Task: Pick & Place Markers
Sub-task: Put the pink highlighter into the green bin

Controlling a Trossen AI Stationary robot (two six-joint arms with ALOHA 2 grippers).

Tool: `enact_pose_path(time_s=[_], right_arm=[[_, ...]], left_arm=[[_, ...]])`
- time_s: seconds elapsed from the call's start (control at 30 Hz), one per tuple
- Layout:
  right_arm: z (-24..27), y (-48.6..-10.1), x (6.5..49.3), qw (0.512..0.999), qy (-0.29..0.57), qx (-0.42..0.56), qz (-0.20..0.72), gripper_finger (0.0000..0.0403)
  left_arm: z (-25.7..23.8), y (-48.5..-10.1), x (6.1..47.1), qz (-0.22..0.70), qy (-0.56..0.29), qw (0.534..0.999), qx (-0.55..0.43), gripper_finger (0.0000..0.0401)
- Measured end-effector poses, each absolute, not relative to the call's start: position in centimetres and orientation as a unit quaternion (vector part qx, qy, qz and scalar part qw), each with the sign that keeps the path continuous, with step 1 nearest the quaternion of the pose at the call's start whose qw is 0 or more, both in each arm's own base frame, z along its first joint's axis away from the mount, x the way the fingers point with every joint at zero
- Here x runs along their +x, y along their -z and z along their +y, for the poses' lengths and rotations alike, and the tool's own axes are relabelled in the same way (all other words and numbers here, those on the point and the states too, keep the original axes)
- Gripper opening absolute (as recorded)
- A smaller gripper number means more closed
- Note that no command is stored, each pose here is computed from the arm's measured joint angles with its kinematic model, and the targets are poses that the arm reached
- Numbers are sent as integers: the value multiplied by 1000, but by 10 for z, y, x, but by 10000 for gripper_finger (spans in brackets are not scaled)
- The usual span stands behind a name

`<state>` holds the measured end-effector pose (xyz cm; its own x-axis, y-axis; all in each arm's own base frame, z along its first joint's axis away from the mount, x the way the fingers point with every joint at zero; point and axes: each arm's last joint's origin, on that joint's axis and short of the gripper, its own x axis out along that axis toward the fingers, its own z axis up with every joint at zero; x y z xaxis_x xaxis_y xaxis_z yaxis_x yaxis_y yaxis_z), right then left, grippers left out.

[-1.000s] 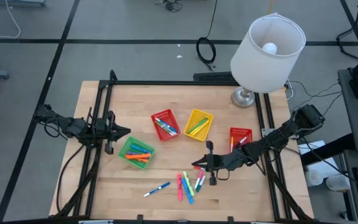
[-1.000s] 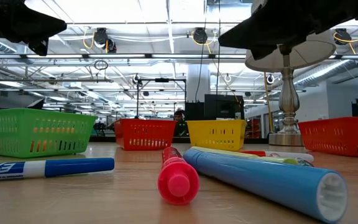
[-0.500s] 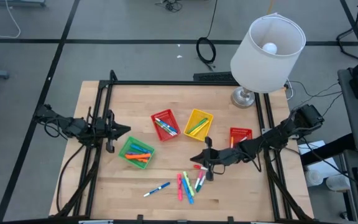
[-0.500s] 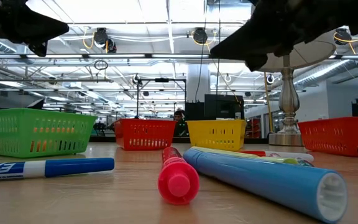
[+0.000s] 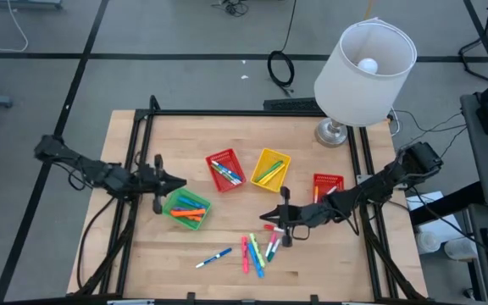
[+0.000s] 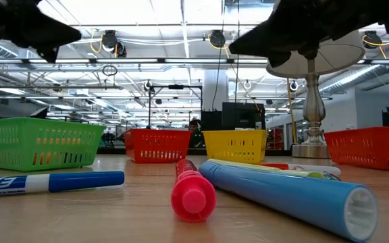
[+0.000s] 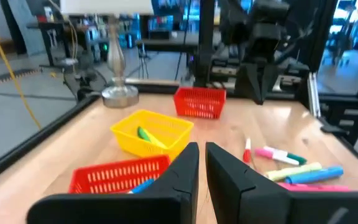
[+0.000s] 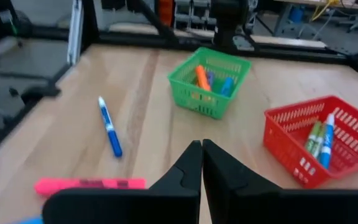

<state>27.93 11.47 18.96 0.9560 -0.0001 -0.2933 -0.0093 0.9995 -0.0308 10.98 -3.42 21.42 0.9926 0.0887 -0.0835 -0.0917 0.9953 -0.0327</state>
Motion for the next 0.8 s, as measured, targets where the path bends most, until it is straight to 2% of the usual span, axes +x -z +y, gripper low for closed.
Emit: enact_pose_path(time_s=[0.33, 0.5, 0.67, 0.8], right_arm=[[110, -201, 264, 981, -2, -48, 188, 0], [99, -216, 248, 975, 3, -68, 211, 0], [90, -227, 236, 972, 7, -79, 219, 0], [88, -224, 230, 972, 4, -80, 221, 0]], left_arm=[[-72, -231, 190, 150, -20, 987, 48, 35], [-100, -224, 244, 213, 36, 969, 116, 35], [-129, -217, 290, 261, 130, 935, 203, 36], [-144, -217, 320, 297, 157, 906, 256, 61]])
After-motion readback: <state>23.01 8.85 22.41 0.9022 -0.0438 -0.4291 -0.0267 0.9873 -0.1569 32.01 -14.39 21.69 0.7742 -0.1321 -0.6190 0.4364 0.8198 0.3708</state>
